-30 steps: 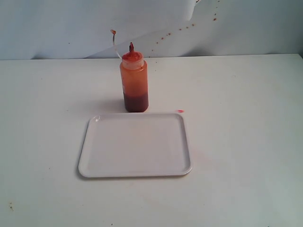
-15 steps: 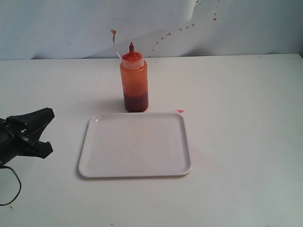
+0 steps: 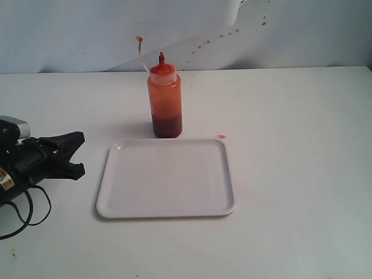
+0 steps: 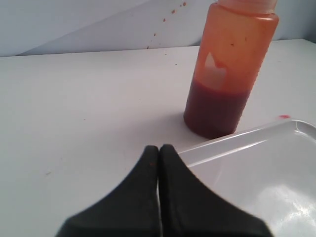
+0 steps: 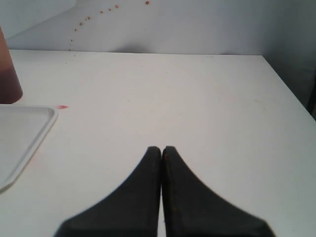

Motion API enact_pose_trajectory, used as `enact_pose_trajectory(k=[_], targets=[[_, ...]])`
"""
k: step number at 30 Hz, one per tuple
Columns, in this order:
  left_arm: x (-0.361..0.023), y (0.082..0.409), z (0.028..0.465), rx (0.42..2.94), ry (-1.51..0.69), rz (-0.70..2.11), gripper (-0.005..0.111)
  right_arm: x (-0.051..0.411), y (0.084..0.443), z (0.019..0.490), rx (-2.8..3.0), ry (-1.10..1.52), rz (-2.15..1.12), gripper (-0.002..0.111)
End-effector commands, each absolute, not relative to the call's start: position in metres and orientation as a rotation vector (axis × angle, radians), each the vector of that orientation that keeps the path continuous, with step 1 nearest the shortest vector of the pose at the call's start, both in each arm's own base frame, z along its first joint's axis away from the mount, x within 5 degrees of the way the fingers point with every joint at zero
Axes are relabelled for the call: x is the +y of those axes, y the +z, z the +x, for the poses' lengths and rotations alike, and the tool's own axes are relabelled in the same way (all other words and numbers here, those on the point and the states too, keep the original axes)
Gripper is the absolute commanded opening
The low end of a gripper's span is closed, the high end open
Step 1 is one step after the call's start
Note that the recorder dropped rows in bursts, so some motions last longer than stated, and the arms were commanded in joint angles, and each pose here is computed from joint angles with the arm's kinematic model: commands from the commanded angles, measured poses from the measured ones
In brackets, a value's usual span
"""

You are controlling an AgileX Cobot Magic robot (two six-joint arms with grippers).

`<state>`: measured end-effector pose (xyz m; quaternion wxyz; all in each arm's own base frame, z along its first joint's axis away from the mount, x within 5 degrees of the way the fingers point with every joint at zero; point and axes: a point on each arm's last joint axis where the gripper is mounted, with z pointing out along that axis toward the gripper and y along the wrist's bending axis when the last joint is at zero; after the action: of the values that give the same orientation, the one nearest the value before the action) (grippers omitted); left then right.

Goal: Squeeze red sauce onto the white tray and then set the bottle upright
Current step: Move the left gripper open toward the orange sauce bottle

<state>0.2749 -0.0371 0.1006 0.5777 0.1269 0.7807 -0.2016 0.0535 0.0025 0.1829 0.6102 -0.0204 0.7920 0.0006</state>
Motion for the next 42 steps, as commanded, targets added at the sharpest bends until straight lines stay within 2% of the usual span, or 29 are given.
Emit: enact_pose_trajectory(k=[1,15,21,27,33,35,40,42], targets=[[-0.039,0.102,0.276,1.807,-0.474,0.307,0.0,0.002,0.182,0.053,1.827,-0.003,-0.044,0.0],[-0.039,0.103,0.277,1.793,-0.447,0.341,0.0,0.002,0.182,0.053,1.827,-0.003,-0.044,0.0],[-0.046,0.107,0.284,1.748,-0.492,0.445,0.0,0.002,0.182,0.053,1.827,-0.003,-0.044,0.0],[-0.047,0.112,0.297,1.709,-0.492,0.478,0.008,0.002,0.182,0.053,1.827,-0.003,-0.044,0.0],[-0.047,0.112,0.31,1.695,-0.478,0.485,0.028,0.002,0.182,0.053,1.827,-0.003,-0.044,0.0],[-0.046,0.111,0.316,1.688,-0.472,0.486,0.043,0.002,0.182,0.053,1.827,-0.003,-0.044,0.0],[-0.047,0.103,0.327,1.671,-0.488,0.478,0.104,0.002,0.182,0.053,1.827,-0.003,-0.044,0.0],[-0.047,0.1,0.331,1.685,-0.521,0.444,0.105,0.002,0.182,0.053,1.827,-0.003,-0.044,0.0]])
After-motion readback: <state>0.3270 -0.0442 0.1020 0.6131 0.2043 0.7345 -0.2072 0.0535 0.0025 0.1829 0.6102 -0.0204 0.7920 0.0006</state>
